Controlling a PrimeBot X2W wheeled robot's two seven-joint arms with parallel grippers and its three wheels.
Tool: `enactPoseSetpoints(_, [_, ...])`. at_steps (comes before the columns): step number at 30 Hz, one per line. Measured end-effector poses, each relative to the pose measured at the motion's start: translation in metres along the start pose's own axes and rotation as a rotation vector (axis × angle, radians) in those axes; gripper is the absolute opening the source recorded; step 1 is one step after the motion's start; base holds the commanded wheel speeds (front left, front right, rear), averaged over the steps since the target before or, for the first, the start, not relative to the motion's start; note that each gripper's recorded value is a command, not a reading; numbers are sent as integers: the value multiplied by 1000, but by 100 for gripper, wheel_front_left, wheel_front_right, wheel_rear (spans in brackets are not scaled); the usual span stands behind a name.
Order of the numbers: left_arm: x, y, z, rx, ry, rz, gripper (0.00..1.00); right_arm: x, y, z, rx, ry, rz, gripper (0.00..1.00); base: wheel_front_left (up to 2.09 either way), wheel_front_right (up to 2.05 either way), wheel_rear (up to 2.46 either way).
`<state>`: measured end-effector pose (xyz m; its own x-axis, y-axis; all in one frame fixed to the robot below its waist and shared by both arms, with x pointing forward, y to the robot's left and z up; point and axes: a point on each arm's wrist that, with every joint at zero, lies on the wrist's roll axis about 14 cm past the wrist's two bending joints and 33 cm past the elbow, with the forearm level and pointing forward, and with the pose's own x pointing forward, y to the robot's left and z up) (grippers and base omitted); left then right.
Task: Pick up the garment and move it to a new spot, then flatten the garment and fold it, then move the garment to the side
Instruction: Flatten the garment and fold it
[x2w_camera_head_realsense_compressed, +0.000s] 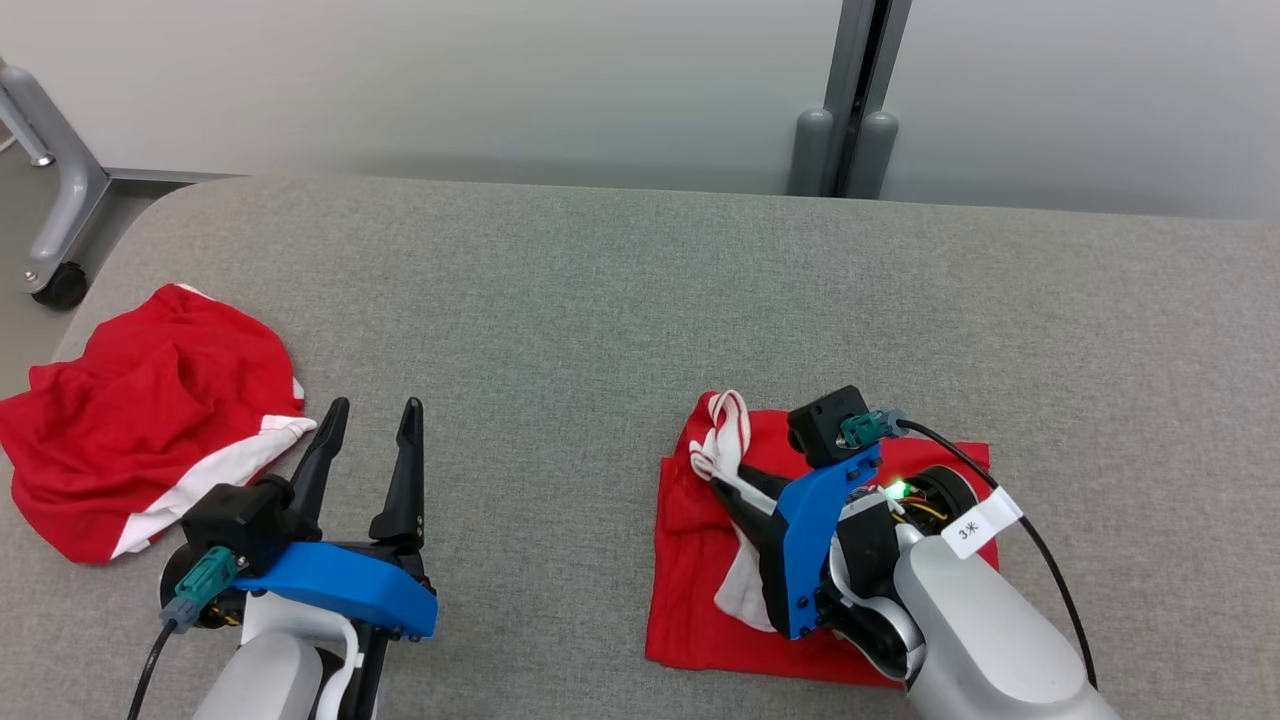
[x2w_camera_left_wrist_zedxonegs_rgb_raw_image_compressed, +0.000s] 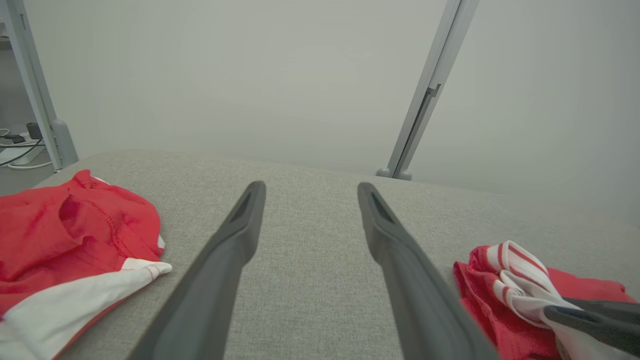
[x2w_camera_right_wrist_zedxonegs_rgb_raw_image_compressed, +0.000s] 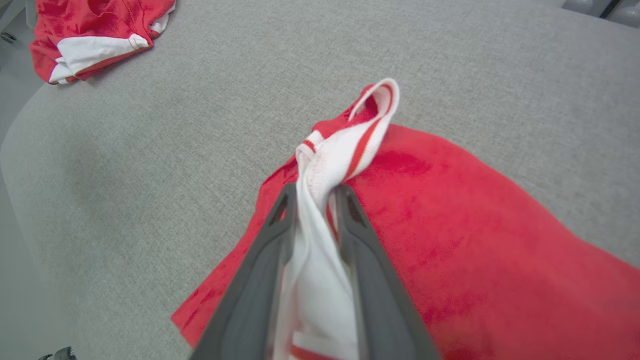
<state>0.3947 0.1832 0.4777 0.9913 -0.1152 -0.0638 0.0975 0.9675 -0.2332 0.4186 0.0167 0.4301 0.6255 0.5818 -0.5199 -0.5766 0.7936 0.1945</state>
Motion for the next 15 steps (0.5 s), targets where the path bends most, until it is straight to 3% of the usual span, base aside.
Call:
enactPoseSetpoints(4, [0,0,2,2,-6,-1,100,-1,10,10,41,-47,38,100,0,0,0])
enactPoseSetpoints(9, [-2,-2,4,3,-14,-6,100,-14,17,51,99,-212,73,100,0,0,0])
enactPoseSetpoints(15, [-4,-1,8,5,-27,-6,100,-56,-43,96,41,-438,-129,100,0,0,0])
